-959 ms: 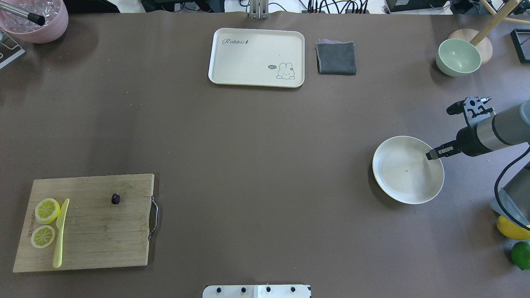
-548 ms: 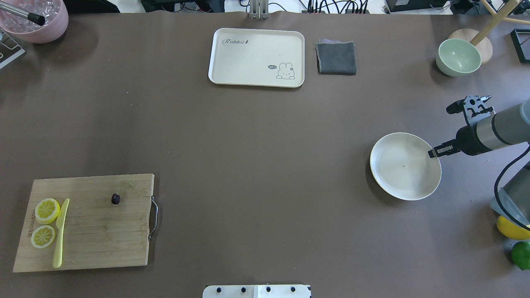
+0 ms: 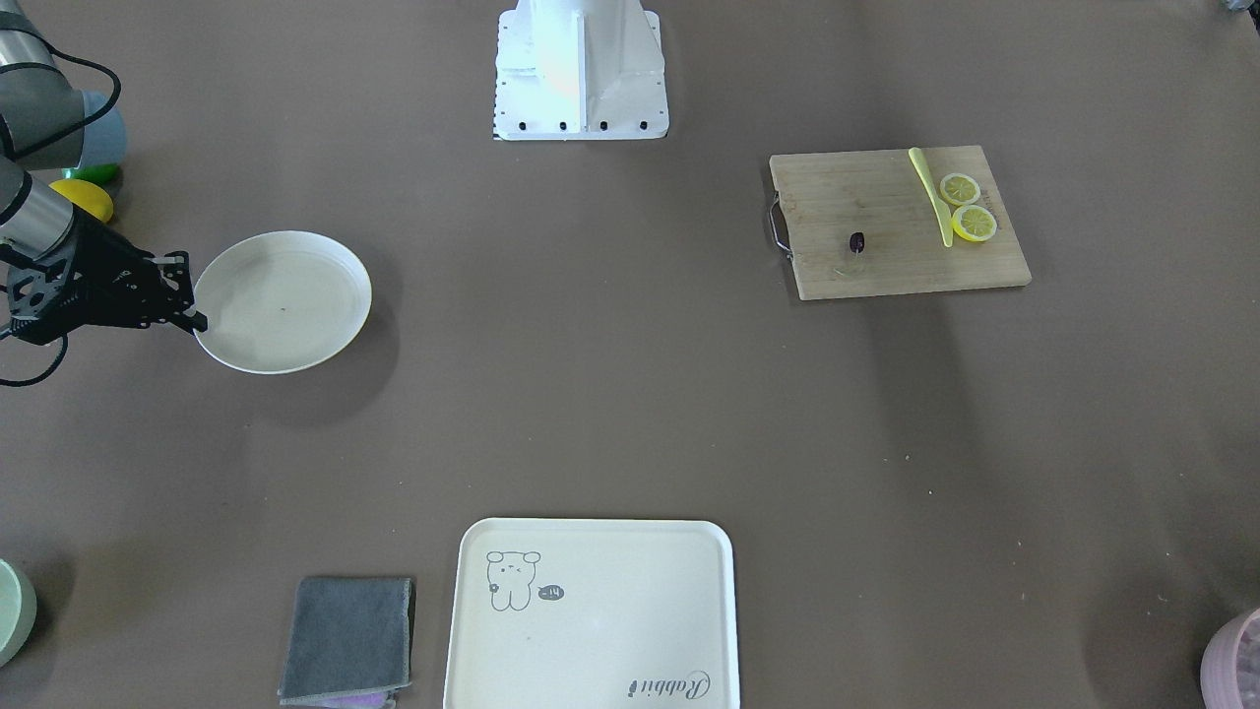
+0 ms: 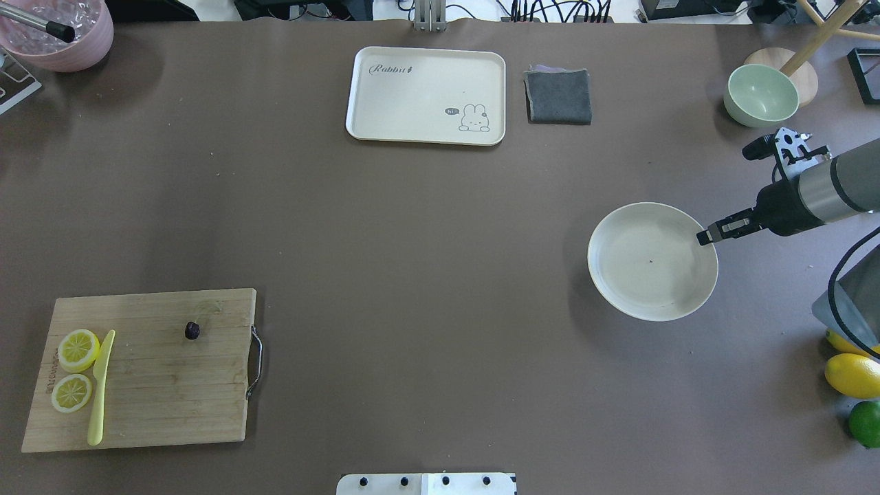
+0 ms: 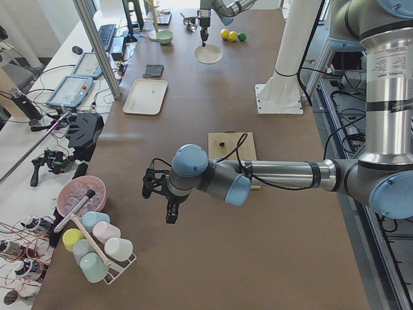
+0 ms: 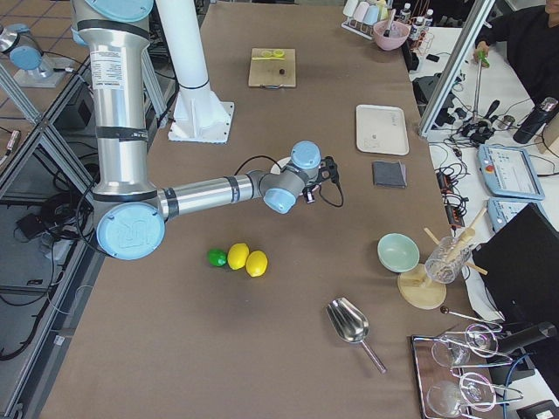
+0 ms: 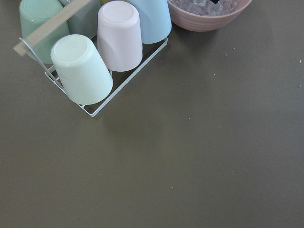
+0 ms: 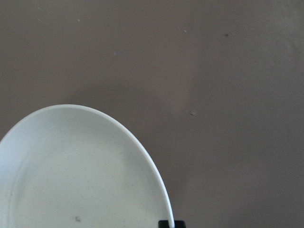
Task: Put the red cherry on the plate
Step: 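Drag the white plate with the right gripper toward the table center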
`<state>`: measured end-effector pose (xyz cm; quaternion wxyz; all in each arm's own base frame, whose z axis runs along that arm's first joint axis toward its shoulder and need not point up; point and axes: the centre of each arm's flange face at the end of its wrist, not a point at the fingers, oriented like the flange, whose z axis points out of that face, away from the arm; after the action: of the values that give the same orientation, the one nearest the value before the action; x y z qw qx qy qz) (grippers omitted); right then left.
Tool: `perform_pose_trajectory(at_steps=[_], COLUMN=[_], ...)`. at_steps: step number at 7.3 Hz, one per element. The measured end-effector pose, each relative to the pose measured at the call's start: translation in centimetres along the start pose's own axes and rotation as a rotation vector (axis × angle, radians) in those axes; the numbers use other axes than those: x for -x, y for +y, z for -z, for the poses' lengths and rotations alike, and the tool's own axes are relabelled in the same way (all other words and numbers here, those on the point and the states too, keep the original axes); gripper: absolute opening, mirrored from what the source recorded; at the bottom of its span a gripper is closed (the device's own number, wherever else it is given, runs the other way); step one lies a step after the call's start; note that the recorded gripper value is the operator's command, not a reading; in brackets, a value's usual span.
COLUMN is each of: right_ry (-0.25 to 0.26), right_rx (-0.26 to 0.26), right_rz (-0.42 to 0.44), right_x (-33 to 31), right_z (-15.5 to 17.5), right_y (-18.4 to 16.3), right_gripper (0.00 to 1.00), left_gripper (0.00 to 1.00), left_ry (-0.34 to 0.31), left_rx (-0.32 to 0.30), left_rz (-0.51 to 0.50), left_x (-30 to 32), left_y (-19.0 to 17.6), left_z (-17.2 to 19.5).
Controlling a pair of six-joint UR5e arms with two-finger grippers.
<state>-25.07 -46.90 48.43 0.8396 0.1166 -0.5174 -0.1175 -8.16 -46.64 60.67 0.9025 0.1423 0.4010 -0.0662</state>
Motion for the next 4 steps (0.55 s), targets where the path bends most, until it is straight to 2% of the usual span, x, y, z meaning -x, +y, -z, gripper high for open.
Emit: perform_pose_trajectory(at_steps=[2,4], right_ry=[-0.074,-0.08], right_rx=[-0.037,-0.088], right_rz=[-0.081,-0.178], right_x=[7.5,17.0], right_z=[-0.7,-5.6], right_y=[-4.9,-6.3], right_gripper=[0.0,0.0], left_gripper=[0.98,0.98], left_ry=[0.002,0.001], left_rx=[-0.004,-0.002], left_rz=[-0.004,-0.003], left_x=[-0.1,0.1], left_y=[0.0,0.0], left_z=[0.1,-0.1])
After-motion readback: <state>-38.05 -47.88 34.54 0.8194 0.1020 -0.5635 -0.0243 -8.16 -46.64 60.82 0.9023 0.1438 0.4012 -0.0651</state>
